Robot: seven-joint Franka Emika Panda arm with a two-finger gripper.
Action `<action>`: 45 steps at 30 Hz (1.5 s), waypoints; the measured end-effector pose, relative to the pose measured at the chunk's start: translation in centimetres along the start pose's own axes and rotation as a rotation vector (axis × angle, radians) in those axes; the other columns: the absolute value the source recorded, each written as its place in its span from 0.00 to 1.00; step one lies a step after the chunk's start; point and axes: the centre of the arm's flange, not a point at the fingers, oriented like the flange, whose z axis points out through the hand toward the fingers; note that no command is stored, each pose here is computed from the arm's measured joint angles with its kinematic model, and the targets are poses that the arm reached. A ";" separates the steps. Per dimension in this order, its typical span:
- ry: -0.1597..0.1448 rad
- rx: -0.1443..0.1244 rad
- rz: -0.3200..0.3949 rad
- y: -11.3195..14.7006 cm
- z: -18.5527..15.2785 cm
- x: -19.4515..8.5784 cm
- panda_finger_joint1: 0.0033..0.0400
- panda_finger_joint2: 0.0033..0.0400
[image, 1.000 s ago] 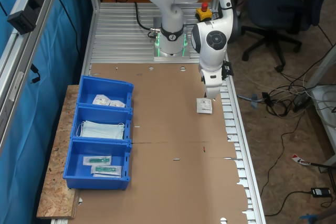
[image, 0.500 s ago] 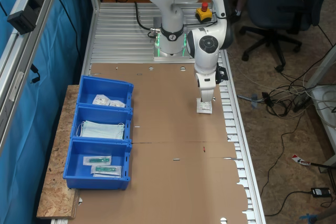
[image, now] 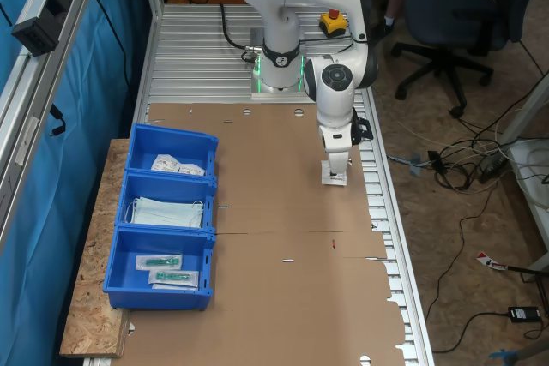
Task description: Pick and place sorting task of medical equipment.
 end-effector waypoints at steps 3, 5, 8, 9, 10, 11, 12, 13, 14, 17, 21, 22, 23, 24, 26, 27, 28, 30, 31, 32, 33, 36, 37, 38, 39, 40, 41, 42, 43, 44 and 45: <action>0.009 -0.005 -0.001 0.0 0.2 0.1 1.00 1.00; 0.015 -0.008 -0.002 0.0 0.3 0.2 1.00 1.00; 0.022 -0.012 -0.005 -0.1 0.4 0.3 1.00 1.00; 0.024 -0.013 -0.005 -0.1 0.4 0.3 1.00 1.00; 0.026 -0.014 -0.006 -0.2 0.4 0.4 1.00 1.00; 0.030 -0.017 -0.007 -0.2 0.5 0.4 1.00 1.00; 0.032 -0.017 -0.007 -0.2 0.5 0.4 1.00 1.00; 0.033 -0.018 -0.008 -0.2 0.5 0.4 1.00 1.00; 0.034 -0.018 -0.008 -0.2 0.5 0.5 1.00 1.00; 0.037 -0.019 -0.008 -0.2 0.7 0.5 1.00 1.00; 0.035 -0.013 -0.008 -0.4 1.2 0.4 1.00 1.00; 0.034 -0.011 -0.008 -0.4 1.4 0.4 1.00 1.00; 0.032 -0.009 -0.008 -0.5 1.5 0.4 1.00 1.00; 0.031 -0.007 -0.008 -0.5 1.6 0.3 1.00 1.00; 0.028 -0.002 -0.008 -0.6 1.9 0.3 1.00 1.00; 0.027 0.000 -0.007 -0.6 2.1 0.2 1.00 1.00; 0.025 0.002 -0.007 -0.6 2.2 0.2 1.00 1.00; 0.022 0.008 -0.006 -0.7 2.6 0.1 1.00 1.00; 0.022 0.008 -0.006 -0.7 2.6 0.1 1.00 1.00; 0.021 0.010 -0.005 -0.7 2.7 0.1 1.00 1.00; 0.020 0.011 -0.005 -0.7 2.8 0.1 1.00 1.00; 0.017 0.016 -0.004 -0.8 3.1 0.1 1.00 1.00; 0.016 0.017 -0.004 -0.8 3.2 0.1 1.00 1.00; 0.016 0.018 -0.004 -0.8 3.3 0.1 1.00 1.00; 0.015 0.019 -0.004 -0.8 3.4 0.0 1.00 1.00; 0.014 0.021 -0.003 -0.8 3.5 0.0 1.00 1.00; 0.013 0.022 -0.003 -0.8 3.6 0.0 1.00 1.00; 0.012 0.024 -0.003 -0.8 3.7 0.0 1.00 1.00; 0.011 0.026 -0.002 -0.9 3.8 0.0 1.00 1.00; 0.009 0.028 -0.002 -0.9 3.9 -0.1 1.00 1.00; 0.008 0.030 -0.002 -0.9 4.0 -0.1 1.00 1.00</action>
